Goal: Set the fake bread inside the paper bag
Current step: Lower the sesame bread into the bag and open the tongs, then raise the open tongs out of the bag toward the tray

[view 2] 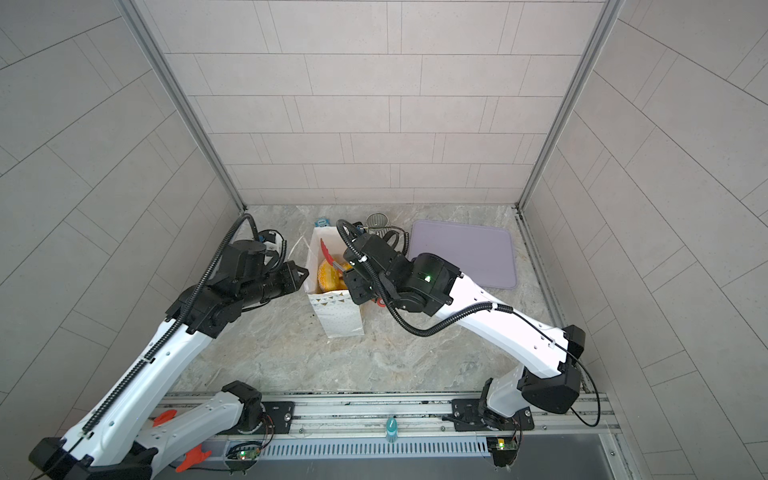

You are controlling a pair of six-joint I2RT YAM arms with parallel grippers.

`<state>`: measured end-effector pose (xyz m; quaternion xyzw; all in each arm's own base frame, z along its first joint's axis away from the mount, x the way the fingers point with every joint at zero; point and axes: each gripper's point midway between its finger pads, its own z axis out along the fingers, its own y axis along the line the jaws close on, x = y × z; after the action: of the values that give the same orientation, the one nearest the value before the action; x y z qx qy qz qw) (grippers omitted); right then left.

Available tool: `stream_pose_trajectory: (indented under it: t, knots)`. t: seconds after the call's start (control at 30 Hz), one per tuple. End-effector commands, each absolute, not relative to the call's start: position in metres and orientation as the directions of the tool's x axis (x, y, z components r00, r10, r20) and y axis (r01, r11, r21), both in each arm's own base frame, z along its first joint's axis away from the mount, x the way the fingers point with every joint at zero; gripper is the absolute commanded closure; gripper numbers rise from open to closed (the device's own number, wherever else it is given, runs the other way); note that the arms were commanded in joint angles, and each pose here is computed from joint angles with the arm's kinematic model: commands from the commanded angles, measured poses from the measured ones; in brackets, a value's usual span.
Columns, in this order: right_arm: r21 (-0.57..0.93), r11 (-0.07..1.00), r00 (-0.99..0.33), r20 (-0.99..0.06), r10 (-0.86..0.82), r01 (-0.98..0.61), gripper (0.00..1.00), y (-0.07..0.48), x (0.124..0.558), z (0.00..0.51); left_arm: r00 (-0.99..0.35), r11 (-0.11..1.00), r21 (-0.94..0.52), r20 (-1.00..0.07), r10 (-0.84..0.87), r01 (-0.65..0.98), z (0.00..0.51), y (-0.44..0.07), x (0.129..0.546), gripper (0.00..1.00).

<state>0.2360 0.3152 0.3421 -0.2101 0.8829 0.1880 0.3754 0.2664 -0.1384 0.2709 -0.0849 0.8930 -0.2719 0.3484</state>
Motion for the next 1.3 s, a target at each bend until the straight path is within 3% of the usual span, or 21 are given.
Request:
stream_pose_trajectory:
  t: [0.0,0.5,0.7,0.93,1.07,1.27]
  knots:
    - [0.21,0.831,-0.558,-0.818,-0.139,-0.515,0.49,0.306,0.235,0.391,-0.738,0.843,-0.537,-0.581,-0.344,0.029,0.272,-0.134,0.264,0.88]
    - [0.149,0.91,-0.426,-0.904,-0.033,-0.388,0.51,0.221,0.25,0.45,-0.731,0.843,-0.536,-0.589,-0.344,0.034,0.279,-0.132,0.262,0.88]
    - [0.162,0.942,-0.452,-0.892,0.012,-0.294,0.51,0.179,0.263,0.436,-0.731,0.844,-0.536,-0.59,-0.344,0.035,0.281,-0.132,0.261,0.88]
    - [0.15,0.968,-0.551,-0.835,0.014,-0.202,0.51,0.147,0.277,0.38,-0.73,0.839,-0.541,-0.595,-0.337,0.054,0.286,-0.134,0.261,0.87]
    - [0.134,0.97,-0.607,-0.795,-0.017,-0.203,0.51,0.151,0.281,0.34,-0.736,0.833,-0.549,-0.594,-0.324,0.077,0.289,-0.139,0.261,0.77]
    - [0.153,0.962,-0.658,-0.752,-0.035,-0.226,0.52,0.165,0.285,0.298,-0.732,0.834,-0.545,-0.602,-0.319,0.085,0.292,-0.137,0.257,0.41]
